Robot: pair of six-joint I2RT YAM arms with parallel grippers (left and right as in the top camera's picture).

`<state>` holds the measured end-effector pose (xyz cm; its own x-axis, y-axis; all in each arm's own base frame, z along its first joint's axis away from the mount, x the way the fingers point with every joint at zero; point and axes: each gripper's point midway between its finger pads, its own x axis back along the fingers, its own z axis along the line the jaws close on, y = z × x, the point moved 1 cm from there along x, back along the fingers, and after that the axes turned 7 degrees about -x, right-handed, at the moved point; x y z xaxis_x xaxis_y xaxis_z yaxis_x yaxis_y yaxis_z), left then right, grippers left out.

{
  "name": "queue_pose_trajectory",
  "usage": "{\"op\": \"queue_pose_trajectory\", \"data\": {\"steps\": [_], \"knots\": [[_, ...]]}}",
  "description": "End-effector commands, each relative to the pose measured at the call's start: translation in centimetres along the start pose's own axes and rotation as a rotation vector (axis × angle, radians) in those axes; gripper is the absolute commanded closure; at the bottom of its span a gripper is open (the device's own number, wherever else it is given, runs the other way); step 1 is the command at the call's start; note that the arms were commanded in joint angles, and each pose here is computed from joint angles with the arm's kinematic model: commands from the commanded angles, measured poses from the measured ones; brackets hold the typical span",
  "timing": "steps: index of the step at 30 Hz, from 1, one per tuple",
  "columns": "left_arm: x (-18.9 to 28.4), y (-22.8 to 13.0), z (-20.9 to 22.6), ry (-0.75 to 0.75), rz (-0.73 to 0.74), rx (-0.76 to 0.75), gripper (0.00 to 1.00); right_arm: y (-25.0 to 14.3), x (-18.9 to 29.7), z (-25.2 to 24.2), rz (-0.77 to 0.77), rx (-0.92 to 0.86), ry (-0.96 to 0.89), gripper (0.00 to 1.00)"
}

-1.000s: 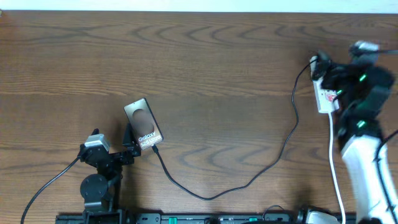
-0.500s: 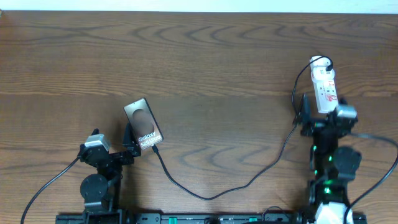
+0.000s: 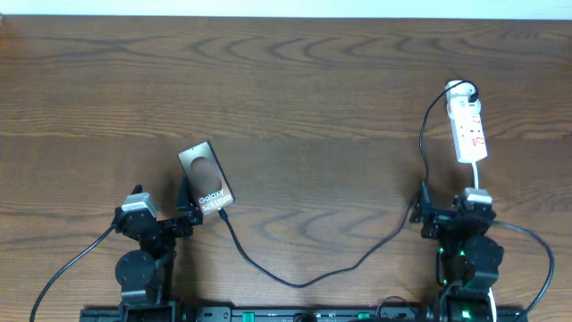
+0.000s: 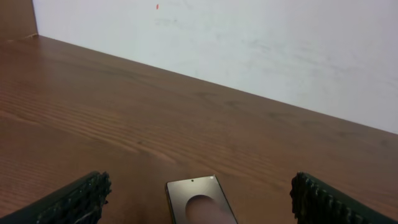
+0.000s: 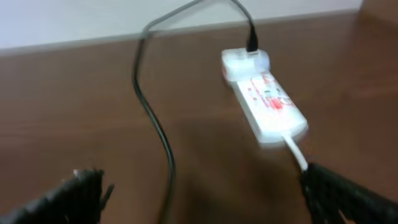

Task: Plug charger to phone and switch on socket

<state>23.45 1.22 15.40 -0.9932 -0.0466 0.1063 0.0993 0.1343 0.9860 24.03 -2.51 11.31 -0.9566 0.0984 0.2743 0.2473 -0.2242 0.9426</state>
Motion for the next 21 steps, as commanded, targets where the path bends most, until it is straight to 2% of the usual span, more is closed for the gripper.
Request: {"op": "queue_pose_trajectory", "data": {"steps": [1,5,21], "knots": [[-0.1,-1.5,0.1,0.000,0.045,-0.002,0.05,2.1,0.8,0.3,-0.106,0.031,0.008,0.01],[-0.1,-1.5,0.1,0.000,0.045,-0.002,0.05,4.3,1.8,0.7,-0.212,0.032,0.027,0.01],[-0.1,-1.5,0.1,0.000,0.045,-0.002,0.05,4.0,1.7,0.8,-0.201,0.032,0.030,0.01]]}}
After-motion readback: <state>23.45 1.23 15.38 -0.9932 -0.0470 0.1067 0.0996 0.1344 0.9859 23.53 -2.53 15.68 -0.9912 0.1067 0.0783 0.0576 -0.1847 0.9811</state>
